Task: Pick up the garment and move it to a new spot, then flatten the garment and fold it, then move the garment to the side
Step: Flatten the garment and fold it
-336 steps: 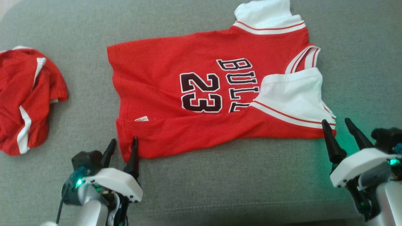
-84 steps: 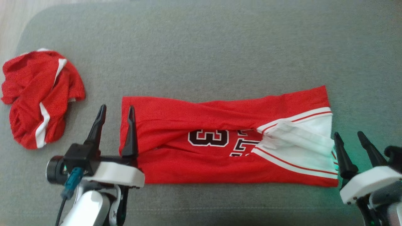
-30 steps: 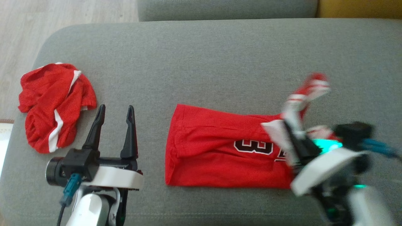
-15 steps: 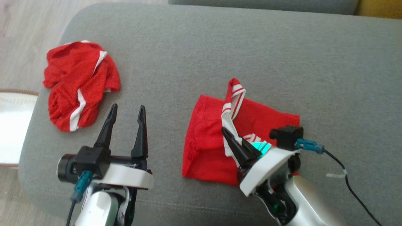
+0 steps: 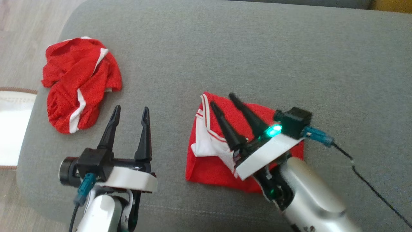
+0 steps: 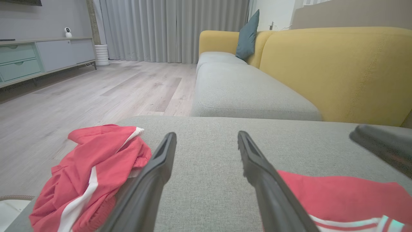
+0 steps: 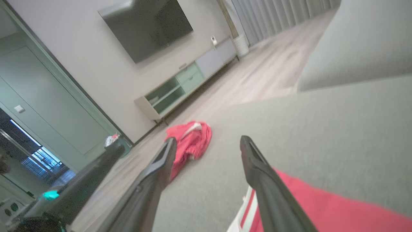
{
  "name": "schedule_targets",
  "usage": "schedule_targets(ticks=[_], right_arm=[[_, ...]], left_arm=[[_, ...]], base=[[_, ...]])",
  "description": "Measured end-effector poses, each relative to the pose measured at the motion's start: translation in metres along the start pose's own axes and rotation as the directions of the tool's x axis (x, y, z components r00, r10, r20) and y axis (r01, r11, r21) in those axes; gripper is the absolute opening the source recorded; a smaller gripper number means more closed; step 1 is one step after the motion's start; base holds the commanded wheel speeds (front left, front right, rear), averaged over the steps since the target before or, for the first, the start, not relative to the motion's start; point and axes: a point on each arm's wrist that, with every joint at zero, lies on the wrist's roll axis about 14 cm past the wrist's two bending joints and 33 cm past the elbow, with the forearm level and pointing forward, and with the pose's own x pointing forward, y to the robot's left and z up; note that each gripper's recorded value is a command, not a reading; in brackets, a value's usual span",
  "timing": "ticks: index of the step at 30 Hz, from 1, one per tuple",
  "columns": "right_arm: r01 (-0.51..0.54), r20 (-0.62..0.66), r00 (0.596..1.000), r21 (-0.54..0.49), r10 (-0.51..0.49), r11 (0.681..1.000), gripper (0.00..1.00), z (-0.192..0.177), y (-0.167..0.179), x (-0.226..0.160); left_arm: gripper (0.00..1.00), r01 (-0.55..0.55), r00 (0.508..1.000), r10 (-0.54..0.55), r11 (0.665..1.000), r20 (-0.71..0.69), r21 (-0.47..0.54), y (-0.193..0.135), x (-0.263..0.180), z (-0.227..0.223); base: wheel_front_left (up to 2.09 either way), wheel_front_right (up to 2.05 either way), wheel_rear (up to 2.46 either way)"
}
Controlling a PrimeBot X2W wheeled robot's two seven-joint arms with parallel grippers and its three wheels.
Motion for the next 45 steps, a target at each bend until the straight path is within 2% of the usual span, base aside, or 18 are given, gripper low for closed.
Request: schedule_targets(ticks=[1, 2, 4, 7, 9, 13, 16, 20, 23, 26, 34, 45], right_arm=[[-0.003, 0.075, 0.997, -0.048, 0.006, 0.999, 1.0, 0.022, 0.002, -0.001], [-0.003, 0.075, 0.997, -0.048, 0.006, 0.999, 1.0, 0.022, 0.002, -0.001], [0.025, 0.154, 0.988, -0.098, -0.01, 0.995, 1.0, 0.047, -0.005, -0.004], [0.113, 0.268, 0.962, -0.186, -0.06, 0.976, 1.0, 0.089, -0.024, -0.019], [0.198, 0.305, 0.945, -0.238, -0.12, 0.951, 1.0, 0.107, -0.045, -0.038], [0.389, 0.309, 0.902, -0.271, -0.302, 0.881, 1.0, 0.112, -0.094, -0.092], [0.501, 0.302, 0.855, -0.275, -0.422, 0.82, 1.0, 0.108, -0.117, -0.134], [0.597, 0.297, 0.798, -0.269, -0.525, 0.756, 1.0, 0.105, -0.13, -0.177], [0.628, 0.29, 0.775, -0.265, -0.561, 0.731, 1.0, 0.1, -0.127, -0.198], [0.639, 0.283, 0.767, -0.258, -0.576, 0.724, 1.0, 0.095, -0.12, -0.21], [0.653, 0.277, 0.754, -0.228, -0.595, 0.722, 1.0, 0.082, -0.098, -0.232], [0.662, 0.284, 0.746, -0.222, -0.602, 0.716, 1.0, 0.079, -0.085, -0.242]], left_arm=[[1.0, 0.002, 1.0, -0.002, 1.0, 0.004, -0.001, -0.002, 0.001, 0.001], [1.0, 0.002, 1.0, -0.002, 1.0, 0.004, -0.001, -0.002, 0.001, 0.001], [1.0, 0.009, 1.0, -0.009, 1.0, 0.009, -0.002, -0.004, 0.003, 0.002], [1.0, 0.024, 1.0, -0.024, 1.0, 0.017, -0.006, -0.009, 0.005, 0.004], [1.0, 0.031, 0.999, -0.031, 0.999, 0.022, -0.007, -0.012, 0.006, 0.006], [1.0, 0.044, 0.999, -0.044, 0.999, 0.026, -0.009, -0.017, 0.008, 0.006], [1.0, 0.058, 0.998, -0.058, 0.998, 0.033, -0.008, -0.021, 0.009, 0.009], [1.0, 0.074, 0.996, -0.074, 0.997, 0.044, 0.002, -0.023, 0.009, 0.012], [1.0, 0.068, 0.997, -0.068, 0.998, 0.042, 0.01, -0.019, 0.004, 0.013], [1.0, 0.061, 0.998, -0.062, 0.998, 0.019, 0.034, -0.009, -0.007, 0.007], [1.0, 0.073, 0.997, -0.072, 0.997, -0.024, 0.023, -0.004, -0.035, -0.001], [1.0, 0.088, 0.995, -0.086, 0.996, -0.044, 0.033, -0.001, -0.044, -0.001]], base=[[0.0, 0.0, 0.0], [0.0, 0.0, 0.0], [0.0, 0.0, 0.0], [0.0, 0.0, 0.0], [0.0, 0.0, 0.0], [0.0, 0.0, 0.0], [0.0, 0.0, 0.0], [0.0, 0.0, 0.0], [0.0, 0.0, 0.0], [0.0, 0.0, 0.0], [0.0, 0.0, 0.0], [0.0, 0.0, 0.0]])
